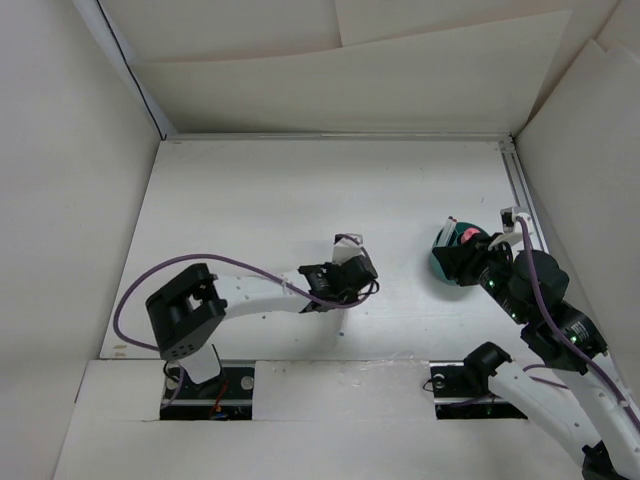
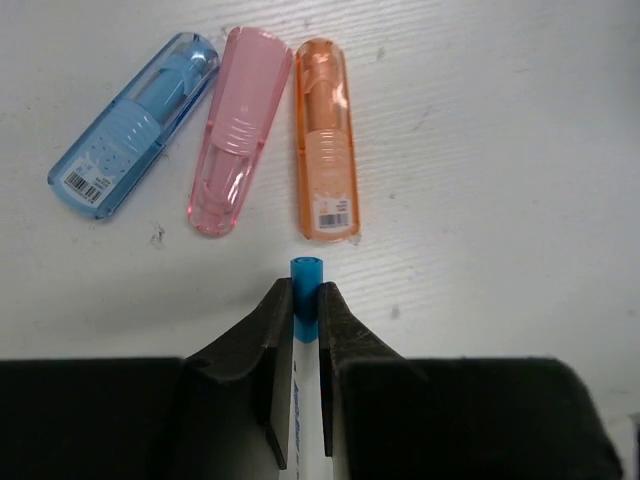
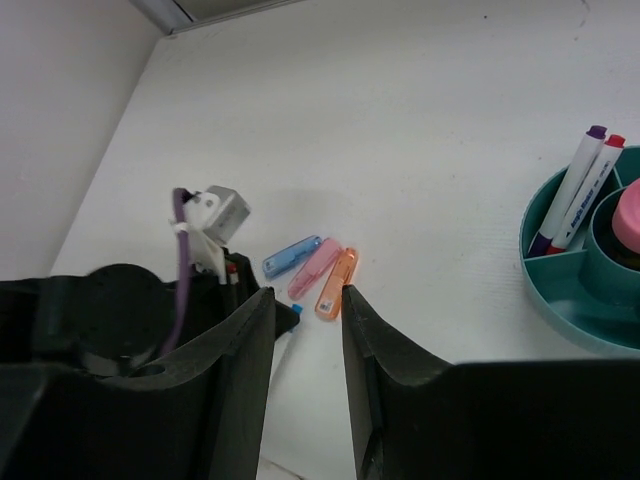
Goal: Sort the stationery into containers
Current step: Pick up the pen from the center of the board.
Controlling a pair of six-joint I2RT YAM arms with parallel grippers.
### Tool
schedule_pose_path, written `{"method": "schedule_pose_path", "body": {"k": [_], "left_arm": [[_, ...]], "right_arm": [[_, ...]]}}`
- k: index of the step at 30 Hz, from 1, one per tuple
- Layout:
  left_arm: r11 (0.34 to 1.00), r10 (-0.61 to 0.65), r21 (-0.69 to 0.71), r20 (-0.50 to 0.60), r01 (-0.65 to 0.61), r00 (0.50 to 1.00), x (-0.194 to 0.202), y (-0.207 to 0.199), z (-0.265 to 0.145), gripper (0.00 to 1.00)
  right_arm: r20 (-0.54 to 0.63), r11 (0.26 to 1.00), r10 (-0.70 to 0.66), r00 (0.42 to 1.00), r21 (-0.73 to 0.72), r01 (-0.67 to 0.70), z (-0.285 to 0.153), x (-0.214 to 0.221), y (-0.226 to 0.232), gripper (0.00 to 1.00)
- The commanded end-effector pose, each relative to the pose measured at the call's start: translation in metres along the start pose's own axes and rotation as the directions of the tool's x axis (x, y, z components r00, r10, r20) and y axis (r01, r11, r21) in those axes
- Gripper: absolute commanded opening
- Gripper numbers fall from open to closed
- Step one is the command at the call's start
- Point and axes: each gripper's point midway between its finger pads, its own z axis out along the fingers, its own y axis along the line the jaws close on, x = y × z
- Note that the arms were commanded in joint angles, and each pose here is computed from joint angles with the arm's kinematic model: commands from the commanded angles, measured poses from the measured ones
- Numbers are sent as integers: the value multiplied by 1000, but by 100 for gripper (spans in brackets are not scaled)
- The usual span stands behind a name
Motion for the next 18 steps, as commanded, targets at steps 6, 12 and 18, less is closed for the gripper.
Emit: {"method": "schedule_pose_path", "body": {"k": [6,12,18], "left_arm": [[970,-129,224,129,98,983,-61,-34,-71,0],[920,-269,366,334,138,903,-143,-71,-104,0],[871,-378,472,471,135,797,-226,-104,-107,0]], "right_arm": [[90,1000,1,996,-1,-1,-2,-25,5,38],[121,999,2,993,46,-7,-12,-28,-7,38],[171,997,27,985,65,-39,-29,-36,-14,38]]}}
